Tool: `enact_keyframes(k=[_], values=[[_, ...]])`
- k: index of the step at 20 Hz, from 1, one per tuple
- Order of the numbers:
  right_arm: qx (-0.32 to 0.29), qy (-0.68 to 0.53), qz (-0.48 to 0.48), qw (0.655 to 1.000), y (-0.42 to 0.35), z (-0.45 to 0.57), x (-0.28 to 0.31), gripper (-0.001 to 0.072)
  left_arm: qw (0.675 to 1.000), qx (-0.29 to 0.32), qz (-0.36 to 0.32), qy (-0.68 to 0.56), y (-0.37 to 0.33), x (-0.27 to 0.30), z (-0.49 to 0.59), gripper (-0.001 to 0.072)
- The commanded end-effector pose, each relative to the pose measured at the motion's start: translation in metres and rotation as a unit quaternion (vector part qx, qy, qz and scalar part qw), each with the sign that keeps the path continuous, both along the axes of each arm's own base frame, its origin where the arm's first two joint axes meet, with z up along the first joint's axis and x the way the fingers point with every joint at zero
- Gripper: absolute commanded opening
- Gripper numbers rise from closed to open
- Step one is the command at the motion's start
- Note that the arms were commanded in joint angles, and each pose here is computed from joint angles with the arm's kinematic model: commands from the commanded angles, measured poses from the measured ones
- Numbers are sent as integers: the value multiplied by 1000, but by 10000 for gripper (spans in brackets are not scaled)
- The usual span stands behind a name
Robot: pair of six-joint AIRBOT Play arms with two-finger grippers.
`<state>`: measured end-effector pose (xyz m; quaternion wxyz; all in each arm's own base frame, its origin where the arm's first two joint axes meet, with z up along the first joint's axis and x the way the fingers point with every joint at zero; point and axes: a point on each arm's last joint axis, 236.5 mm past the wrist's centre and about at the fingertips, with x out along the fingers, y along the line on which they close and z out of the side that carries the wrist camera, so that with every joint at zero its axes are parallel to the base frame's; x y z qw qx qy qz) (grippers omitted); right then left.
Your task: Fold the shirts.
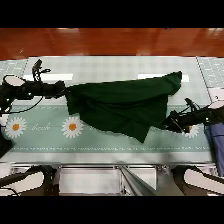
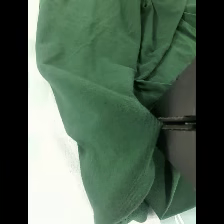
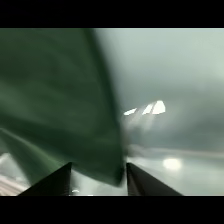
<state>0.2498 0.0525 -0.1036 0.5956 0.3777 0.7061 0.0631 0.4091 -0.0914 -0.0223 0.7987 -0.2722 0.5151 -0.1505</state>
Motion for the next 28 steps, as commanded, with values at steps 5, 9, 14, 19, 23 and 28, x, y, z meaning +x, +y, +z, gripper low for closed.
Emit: enact_keyframes(k=[5,9,14,19,23,28], values=[[-19,-102,-6,995,23,8,68,20,1000,-2,-13,4,-8,-4,-1,20],[-21,-200,35,979,12,94,120,19,999,-1,-12,-42,-1,11,42,20],[-138,-479,35,866,-32,356,191,19,961,27,5,-275,25,41,258,20],[-219,-691,13,689,-17,586,114,19,870,46,16,-491,15,-41,478,20],[-332,-718,-28,610,-35,632,19,19,795,101,60,-596,24,-145,566,20],[-406,-704,-57,580,-41,628,-82,19,779,237,135,-565,44,-238,549,20]])
